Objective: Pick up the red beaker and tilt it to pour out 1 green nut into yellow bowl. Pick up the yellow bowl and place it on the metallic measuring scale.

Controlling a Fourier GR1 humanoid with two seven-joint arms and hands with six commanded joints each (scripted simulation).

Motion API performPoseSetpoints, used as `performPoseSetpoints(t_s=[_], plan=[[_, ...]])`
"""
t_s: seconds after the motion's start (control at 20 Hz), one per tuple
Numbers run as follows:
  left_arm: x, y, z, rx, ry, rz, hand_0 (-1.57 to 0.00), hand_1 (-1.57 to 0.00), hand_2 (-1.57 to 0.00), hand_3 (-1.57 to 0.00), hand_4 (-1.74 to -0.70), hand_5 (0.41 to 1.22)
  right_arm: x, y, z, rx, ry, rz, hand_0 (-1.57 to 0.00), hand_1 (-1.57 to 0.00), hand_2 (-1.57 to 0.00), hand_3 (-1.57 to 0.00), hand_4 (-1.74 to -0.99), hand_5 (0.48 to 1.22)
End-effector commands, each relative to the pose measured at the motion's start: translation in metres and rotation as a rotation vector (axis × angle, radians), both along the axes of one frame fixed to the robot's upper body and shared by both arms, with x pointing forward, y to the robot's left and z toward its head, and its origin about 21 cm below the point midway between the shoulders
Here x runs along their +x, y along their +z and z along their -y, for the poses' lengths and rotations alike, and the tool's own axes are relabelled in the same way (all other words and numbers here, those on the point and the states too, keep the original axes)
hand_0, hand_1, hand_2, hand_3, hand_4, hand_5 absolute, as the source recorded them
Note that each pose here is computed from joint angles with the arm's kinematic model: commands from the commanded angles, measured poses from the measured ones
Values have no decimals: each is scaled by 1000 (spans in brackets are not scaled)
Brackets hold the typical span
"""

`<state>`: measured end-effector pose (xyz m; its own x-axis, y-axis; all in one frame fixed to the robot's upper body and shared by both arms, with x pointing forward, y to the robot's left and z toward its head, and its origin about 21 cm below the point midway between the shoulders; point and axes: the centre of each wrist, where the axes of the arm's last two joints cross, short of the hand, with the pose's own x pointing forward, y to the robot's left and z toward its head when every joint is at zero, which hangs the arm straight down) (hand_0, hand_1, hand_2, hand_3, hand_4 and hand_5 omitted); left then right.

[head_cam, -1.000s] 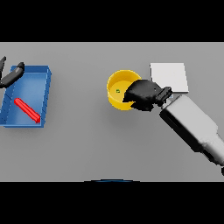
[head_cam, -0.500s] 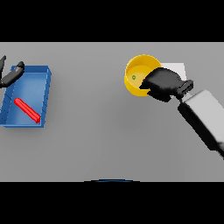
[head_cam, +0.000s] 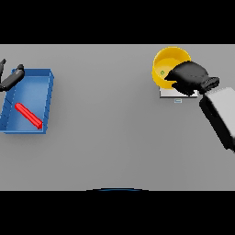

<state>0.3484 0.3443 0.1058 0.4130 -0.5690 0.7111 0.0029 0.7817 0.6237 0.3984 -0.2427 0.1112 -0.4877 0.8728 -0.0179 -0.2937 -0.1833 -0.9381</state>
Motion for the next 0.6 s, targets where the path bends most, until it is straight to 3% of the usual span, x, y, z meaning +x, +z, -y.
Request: performPoseSetpoints(t_s=[0.0,0.4,0.55], plan=[[-2,1,-2,7,-6,2,1,1,1,1,-727,734,4,-1,4,0,-20,-4,-1571,-1571,-1537,-1147,-1741,1221],[-3,-1,-2,5,-11,-5,1,1,1,1,-726,710,21,-26,33,30,-133,-54,-1571,-1571,-1428,-1331,-1741,1221],[-2,3,-1,7,-3,0,1,1,1,1,-729,714,22,-35,31,58,-148,-89,-1548,-1571,-1393,-1407,-1741,1221]])
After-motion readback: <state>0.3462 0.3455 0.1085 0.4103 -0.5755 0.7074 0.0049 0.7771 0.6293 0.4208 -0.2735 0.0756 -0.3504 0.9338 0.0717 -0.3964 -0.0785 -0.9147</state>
